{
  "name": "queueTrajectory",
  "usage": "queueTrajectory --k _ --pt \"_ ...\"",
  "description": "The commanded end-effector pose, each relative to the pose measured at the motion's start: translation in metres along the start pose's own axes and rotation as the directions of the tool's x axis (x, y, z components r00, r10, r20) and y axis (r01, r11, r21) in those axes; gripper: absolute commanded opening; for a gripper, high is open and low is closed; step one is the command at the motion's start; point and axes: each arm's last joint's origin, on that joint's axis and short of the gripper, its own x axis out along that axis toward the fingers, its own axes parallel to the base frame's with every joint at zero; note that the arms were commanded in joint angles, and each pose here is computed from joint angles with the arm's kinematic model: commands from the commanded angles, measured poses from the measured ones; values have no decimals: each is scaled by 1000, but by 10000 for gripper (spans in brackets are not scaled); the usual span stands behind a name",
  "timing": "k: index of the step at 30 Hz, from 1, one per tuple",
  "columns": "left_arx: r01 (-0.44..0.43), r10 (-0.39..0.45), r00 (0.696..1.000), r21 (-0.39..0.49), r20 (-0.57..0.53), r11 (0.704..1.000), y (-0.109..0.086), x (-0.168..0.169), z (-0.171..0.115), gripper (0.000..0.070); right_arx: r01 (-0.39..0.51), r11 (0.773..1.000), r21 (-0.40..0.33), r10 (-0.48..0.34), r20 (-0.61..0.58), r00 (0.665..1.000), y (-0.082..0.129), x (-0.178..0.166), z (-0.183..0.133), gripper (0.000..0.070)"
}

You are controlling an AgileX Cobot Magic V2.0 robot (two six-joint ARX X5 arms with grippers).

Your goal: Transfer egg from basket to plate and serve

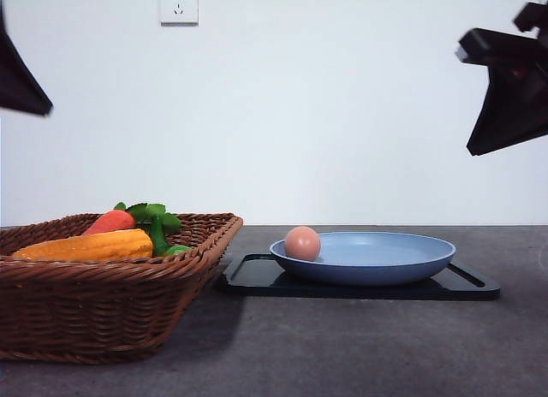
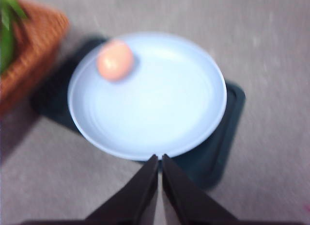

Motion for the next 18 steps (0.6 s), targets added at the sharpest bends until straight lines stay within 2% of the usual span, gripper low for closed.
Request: queueTrajectory --k 1,7,18 --pt "19 -18 998 -26 59 999 -2 -7 6 0 -13 999 36 11 53 999 2 -2 2 0" --pt "41 -34 987 -42 157 998 -2 -22 12 0 -19 999 49 15 94 996 1 -8 6 0" --pt "41 -34 988 -41 154 998 -2 -22 11 0 -20 999 50 15 97 995 1 -9 6 0"
